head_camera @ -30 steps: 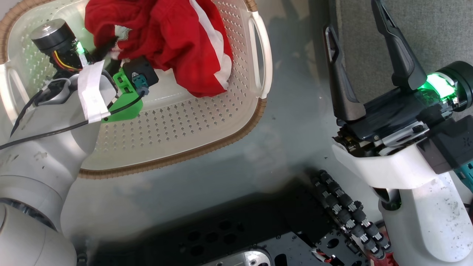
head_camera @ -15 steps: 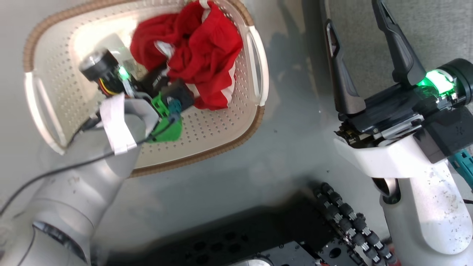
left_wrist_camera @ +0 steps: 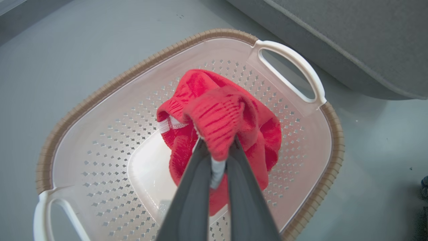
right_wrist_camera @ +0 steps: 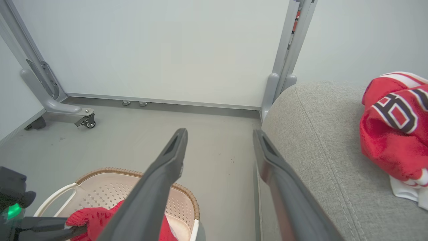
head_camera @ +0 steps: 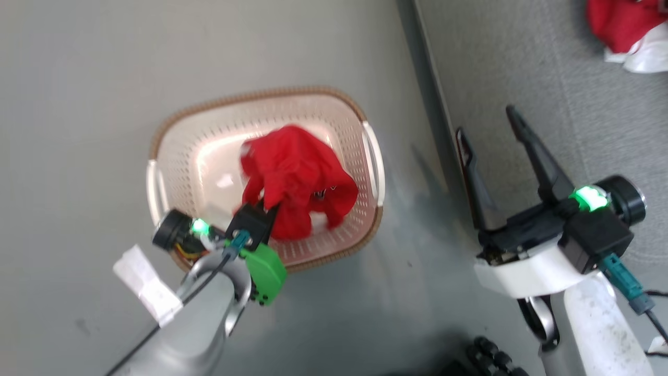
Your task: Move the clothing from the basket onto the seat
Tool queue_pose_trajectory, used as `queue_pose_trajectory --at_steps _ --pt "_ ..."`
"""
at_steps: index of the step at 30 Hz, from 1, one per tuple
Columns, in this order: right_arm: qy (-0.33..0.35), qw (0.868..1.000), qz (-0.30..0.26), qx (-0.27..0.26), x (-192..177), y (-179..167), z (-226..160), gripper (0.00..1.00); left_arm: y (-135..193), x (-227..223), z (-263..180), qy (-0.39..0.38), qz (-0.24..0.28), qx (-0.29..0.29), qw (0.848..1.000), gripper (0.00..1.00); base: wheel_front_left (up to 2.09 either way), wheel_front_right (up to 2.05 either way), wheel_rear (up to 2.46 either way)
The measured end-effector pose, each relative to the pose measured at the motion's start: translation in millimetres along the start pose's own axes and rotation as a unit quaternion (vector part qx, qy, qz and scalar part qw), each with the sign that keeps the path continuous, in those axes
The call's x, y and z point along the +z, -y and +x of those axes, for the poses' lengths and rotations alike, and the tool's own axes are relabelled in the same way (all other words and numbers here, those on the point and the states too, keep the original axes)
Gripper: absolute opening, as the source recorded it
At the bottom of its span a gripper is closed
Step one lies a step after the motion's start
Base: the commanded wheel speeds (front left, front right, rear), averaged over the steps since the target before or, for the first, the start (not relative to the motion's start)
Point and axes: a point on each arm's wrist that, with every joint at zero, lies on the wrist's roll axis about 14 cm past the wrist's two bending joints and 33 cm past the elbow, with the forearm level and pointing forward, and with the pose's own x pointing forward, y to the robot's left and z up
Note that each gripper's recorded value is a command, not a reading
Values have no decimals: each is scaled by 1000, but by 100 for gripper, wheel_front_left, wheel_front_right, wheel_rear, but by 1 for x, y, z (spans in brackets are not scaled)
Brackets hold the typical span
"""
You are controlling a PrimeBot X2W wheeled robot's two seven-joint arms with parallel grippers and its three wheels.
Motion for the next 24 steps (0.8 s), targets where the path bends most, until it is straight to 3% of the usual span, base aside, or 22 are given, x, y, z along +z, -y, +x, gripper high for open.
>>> queue_pose_trajectory --at_steps 11,24 --pt "51 998 22 10 65 -25 -60 100 -2 100 -92 151 -24 98 983 0 0 0 0" --pt "131 991 31 22 123 -46 -115 100 30 214 -185 338 53 127 931 0 0 0 0"
